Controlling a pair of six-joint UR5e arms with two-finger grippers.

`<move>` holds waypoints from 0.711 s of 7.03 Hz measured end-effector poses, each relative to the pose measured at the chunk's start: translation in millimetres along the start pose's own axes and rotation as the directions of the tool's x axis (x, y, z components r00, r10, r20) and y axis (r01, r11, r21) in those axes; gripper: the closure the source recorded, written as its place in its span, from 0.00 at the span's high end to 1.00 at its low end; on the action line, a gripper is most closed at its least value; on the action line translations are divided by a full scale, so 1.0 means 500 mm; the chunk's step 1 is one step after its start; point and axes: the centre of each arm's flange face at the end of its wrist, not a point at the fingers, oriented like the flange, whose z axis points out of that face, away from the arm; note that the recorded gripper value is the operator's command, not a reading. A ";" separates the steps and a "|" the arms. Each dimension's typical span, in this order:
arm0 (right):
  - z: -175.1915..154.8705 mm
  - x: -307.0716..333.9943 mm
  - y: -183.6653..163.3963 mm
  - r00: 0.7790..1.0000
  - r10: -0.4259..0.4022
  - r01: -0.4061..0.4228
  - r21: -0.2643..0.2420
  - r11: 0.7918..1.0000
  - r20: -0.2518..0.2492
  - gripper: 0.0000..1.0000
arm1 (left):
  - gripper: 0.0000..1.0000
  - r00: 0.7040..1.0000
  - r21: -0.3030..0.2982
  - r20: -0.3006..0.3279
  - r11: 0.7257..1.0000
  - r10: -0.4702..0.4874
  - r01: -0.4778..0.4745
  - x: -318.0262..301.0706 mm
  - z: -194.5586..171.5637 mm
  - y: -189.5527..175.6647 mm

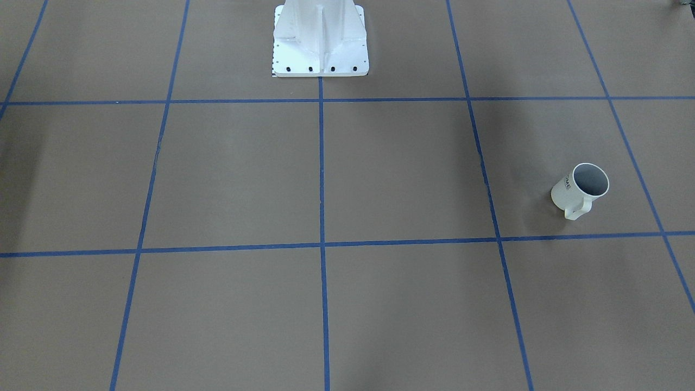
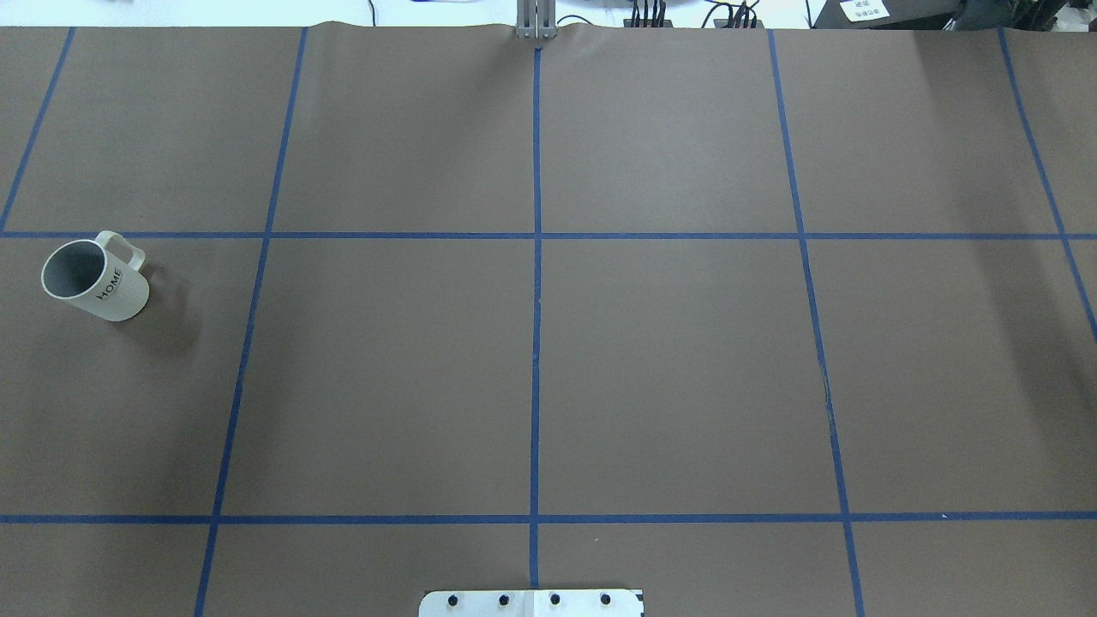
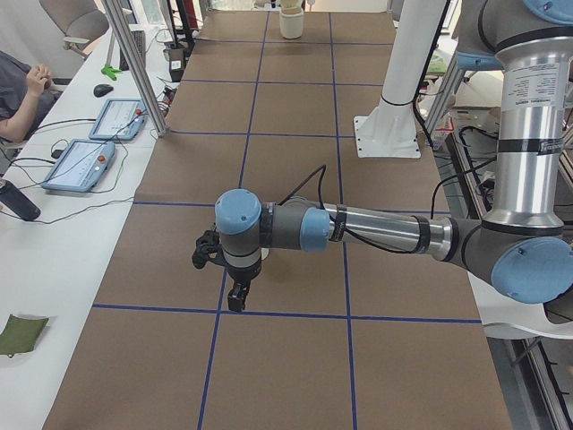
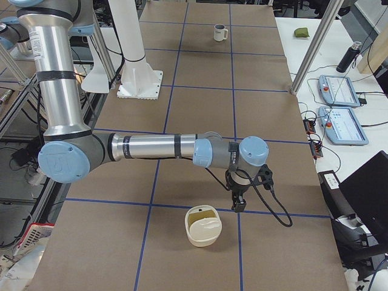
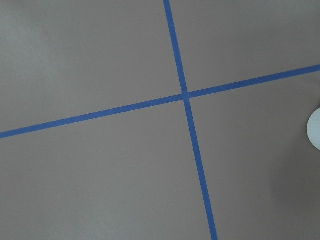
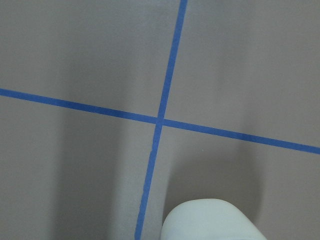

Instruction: Left arm hands cup to right arm to dump lemon

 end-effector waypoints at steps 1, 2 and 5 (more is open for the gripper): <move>0.000 0.013 0.015 1.000 0.019 -0.019 0.003 1.000 0.000 1.00 | 1.00 1.000 0.004 -0.020 1.000 0.000 0.000 0.004 0.000 0.000; 0.001 0.019 0.021 1.000 0.026 -0.026 0.006 1.000 -0.001 1.00 | 1.00 1.000 0.002 -0.028 1.000 -0.005 0.005 0.004 0.002 0.004; -0.005 0.017 0.017 1.000 0.025 -0.025 0.014 1.000 0.000 1.00 | 1.00 0.999 -0.008 -0.030 1.000 -0.016 0.016 -0.001 0.012 0.018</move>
